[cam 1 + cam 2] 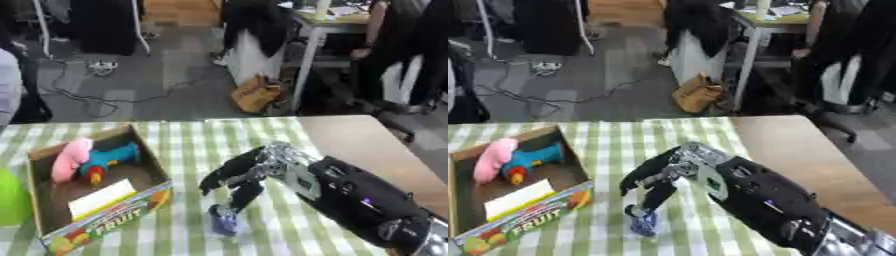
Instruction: Pick up objects on the table and place them in the box.
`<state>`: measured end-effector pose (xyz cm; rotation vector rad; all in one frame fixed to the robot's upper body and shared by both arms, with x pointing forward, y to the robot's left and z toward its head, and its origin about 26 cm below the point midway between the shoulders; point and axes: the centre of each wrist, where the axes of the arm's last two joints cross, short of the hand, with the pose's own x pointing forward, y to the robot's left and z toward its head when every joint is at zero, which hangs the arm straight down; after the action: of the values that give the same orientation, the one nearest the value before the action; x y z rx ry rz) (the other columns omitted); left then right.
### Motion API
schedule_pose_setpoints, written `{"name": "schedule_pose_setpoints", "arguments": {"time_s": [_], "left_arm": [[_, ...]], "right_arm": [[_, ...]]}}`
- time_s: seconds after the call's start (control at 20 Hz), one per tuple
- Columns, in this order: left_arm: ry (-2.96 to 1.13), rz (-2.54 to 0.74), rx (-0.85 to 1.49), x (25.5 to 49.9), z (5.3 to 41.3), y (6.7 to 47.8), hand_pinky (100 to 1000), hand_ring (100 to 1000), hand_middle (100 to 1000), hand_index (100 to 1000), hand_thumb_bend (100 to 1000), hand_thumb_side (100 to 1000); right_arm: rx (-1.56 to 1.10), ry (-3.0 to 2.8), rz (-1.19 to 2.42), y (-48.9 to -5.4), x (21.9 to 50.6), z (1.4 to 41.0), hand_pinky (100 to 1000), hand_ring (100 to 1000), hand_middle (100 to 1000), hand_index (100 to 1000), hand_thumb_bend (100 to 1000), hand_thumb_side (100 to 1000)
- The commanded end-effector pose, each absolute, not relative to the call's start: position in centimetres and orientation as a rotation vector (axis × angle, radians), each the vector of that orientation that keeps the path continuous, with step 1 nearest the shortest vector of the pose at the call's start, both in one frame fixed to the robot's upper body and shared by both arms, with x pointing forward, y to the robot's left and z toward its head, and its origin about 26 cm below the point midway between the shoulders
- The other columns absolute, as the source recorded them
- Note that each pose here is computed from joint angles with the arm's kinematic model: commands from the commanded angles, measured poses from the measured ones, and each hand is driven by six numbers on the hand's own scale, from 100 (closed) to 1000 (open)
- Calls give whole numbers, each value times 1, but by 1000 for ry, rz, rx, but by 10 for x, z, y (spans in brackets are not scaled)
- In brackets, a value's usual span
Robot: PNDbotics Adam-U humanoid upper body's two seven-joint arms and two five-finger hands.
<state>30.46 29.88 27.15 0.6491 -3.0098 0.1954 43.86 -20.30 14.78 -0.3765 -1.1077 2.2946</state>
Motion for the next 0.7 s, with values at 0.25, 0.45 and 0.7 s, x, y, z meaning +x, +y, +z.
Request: {"name": "schedule_pose_setpoints", "arguments": {"time_s": [0.25,0.45,0.7], "left_arm": [[-3053,172,658,301,283,299,875,915,889,885,195,1000],[-3056,179,655,301,283,299,875,915,888,885,194,1000],[-3057,185,656,301,284,299,874,915,888,885,194,1000]], "right_arm": [[-409,-1095,2294,-210,440,146,1000,1000,1000,1000,241,1000],[-427,-1078,2294,-217,439,133,1000,1000,1000,1000,246,1000],[-454,-1062,2296,-226,440,119,1000,1000,1000,1000,248,1000]]}}
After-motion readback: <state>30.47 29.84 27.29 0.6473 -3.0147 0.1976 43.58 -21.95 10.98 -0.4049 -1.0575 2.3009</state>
